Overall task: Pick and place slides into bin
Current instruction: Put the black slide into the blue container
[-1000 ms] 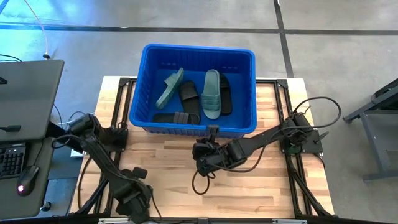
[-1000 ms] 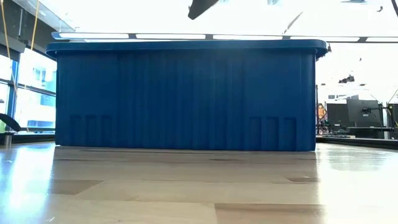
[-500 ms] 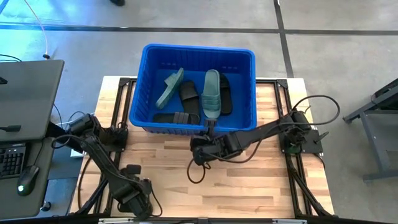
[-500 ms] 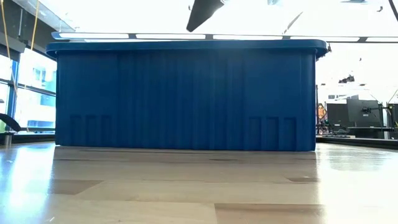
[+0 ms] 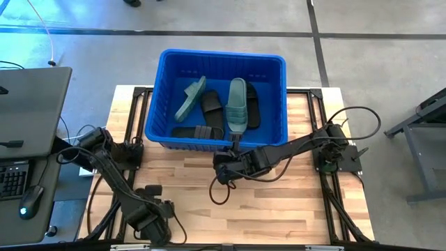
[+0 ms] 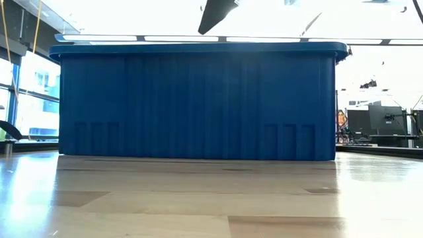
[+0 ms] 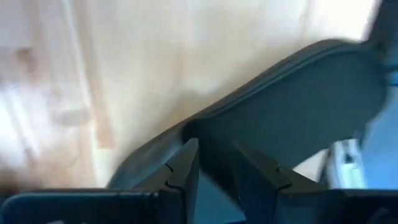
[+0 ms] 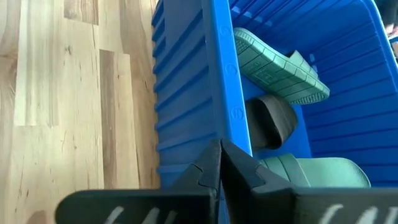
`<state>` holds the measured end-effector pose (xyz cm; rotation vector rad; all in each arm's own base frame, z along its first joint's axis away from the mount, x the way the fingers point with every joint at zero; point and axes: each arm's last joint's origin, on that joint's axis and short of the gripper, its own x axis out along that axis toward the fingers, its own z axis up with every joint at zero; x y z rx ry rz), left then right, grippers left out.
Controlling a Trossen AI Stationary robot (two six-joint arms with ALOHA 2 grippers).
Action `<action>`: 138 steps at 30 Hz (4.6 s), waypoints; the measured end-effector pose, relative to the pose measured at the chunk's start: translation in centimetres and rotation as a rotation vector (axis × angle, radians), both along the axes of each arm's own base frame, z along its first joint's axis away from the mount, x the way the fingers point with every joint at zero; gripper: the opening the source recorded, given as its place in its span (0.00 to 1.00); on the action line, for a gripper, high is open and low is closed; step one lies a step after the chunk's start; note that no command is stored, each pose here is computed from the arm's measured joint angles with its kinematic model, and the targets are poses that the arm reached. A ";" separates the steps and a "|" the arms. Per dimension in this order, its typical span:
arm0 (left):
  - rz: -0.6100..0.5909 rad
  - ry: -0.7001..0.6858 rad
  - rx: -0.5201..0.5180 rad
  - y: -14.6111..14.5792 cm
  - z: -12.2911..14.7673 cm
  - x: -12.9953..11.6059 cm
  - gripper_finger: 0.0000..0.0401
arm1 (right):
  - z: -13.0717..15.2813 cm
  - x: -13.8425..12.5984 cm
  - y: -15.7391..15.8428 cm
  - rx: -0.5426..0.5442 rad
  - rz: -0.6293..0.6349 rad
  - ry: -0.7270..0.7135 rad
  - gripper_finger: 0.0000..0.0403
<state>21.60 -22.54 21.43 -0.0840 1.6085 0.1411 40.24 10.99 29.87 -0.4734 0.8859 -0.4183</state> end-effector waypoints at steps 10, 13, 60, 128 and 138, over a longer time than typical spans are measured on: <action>-0.086 -0.119 -0.091 -1.0 0.0 1.1 0.21 | 0.1 0.1 0.0 -0.013 0.023 0.006 0.00; -0.097 -0.135 -0.098 -1.1 0.0 1.2 0.21 | 0.1 0.1 0.0 -0.013 0.023 0.005 0.00; -0.233 -0.269 -0.206 -2.2 -0.9 2.2 0.21 | -0.2 -1.3 4.6 0.234 0.075 -0.029 0.00; -0.051 -0.156 -0.145 -2.6 -2.2 1.0 0.66 | -0.3 -1.2 4.6 0.266 0.098 -0.019 0.00; 0.024 -0.081 -0.012 -2.1 -2.0 -0.2 0.66 | -0.2 -1.1 4.7 0.271 0.099 -0.031 0.00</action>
